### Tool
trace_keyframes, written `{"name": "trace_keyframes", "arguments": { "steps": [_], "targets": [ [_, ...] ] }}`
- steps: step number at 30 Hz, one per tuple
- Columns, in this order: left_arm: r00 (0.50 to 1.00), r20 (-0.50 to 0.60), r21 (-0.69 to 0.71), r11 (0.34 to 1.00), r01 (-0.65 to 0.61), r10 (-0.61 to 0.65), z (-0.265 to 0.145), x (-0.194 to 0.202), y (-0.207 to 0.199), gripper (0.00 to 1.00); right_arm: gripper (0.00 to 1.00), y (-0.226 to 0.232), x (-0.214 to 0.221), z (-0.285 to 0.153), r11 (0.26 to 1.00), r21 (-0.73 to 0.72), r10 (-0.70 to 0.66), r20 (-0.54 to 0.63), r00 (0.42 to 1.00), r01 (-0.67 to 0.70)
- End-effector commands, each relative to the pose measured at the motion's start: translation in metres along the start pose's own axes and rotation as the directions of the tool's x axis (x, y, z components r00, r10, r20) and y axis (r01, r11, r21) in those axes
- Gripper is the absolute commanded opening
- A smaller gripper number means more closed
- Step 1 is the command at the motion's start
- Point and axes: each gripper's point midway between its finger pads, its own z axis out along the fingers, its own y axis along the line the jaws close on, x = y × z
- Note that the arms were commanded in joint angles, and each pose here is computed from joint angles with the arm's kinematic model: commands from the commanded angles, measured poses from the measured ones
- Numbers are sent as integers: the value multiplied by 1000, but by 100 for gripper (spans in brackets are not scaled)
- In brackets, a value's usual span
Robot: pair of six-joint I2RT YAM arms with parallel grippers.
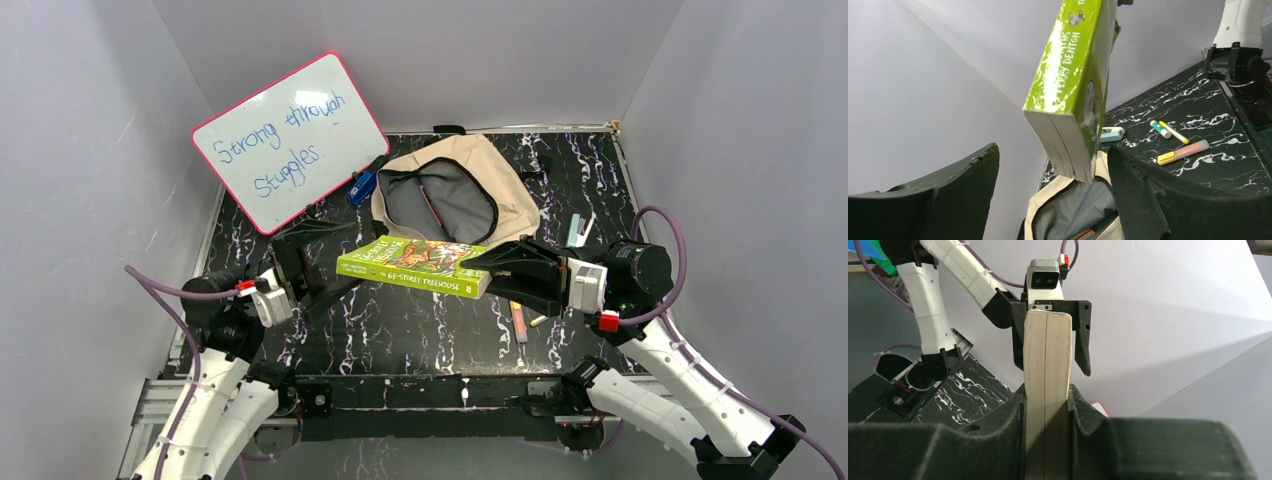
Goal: Pack the student bag
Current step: Pick up the book from the center of the board.
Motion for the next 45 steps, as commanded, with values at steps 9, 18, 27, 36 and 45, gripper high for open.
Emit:
{"name": "trace_keyframes", "arguments": {
  "steps": [9,18,27,36,45],
  "targets": [
    [966,-54,-168,956,242,-254,-3,22,17,74,0,-58,-49,-19,907,296,-297,-53,953,299],
    [599,154,-643,381,665,-786,-38,85,45,71,0,-49,-26,-35,862,225,-406,-227,885,453],
    [131,337,-677,-144,722,-932,-25,112,58,71,0,-38,4,-28,818,10,-552,-268,789,576],
    [-131,463,-466,-366,805,-877,7,86,77,74,0,-4,9,-15,819,-197,-567,-129,814,539],
    [-260,436,-365,-434,824,-861,21,88,71,74,0,-43,34,-5,728,-165,-686,-172,707,666]
  ]
}}
